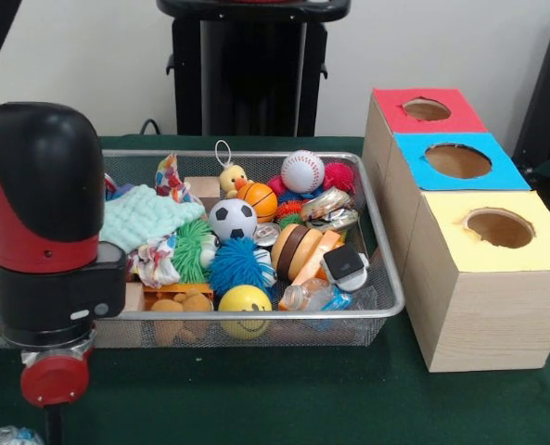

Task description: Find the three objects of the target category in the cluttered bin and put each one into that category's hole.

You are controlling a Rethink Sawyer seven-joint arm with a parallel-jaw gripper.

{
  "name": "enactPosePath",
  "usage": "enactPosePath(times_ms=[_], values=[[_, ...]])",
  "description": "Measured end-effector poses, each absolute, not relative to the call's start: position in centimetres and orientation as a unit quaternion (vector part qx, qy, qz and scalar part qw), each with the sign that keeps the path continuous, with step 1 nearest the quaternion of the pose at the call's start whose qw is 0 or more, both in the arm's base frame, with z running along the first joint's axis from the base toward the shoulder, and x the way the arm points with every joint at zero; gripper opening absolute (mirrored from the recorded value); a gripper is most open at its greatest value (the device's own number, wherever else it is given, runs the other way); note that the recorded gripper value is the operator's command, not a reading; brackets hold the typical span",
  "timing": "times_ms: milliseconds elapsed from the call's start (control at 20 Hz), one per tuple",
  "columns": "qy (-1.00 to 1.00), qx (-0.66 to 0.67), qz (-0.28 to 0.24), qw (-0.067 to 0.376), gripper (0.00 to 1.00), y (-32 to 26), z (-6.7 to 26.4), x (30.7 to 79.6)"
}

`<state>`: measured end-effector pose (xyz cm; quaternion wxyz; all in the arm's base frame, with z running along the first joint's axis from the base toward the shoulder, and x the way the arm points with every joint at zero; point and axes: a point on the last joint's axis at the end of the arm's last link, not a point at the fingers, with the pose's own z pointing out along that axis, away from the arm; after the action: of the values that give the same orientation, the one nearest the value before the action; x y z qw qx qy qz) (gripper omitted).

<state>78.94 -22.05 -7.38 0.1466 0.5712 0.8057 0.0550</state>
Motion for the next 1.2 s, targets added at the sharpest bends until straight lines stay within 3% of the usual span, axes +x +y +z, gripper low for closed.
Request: enactPosePath(times_ms=[350,800,1000,1200], values=[[0.775,0.617,0.091,0.106,0.00,-22.5,-5.3,77.3],[0.758,0.641,0.116,-0.013,0.00,-20.6,1.6,75.9],[0.763,0.636,0.113,-0.004,0.00,-20.7,2.9,76.7],[0.775,0.622,0.095,0.062,0.00,-21.5,2.9,78.7]])
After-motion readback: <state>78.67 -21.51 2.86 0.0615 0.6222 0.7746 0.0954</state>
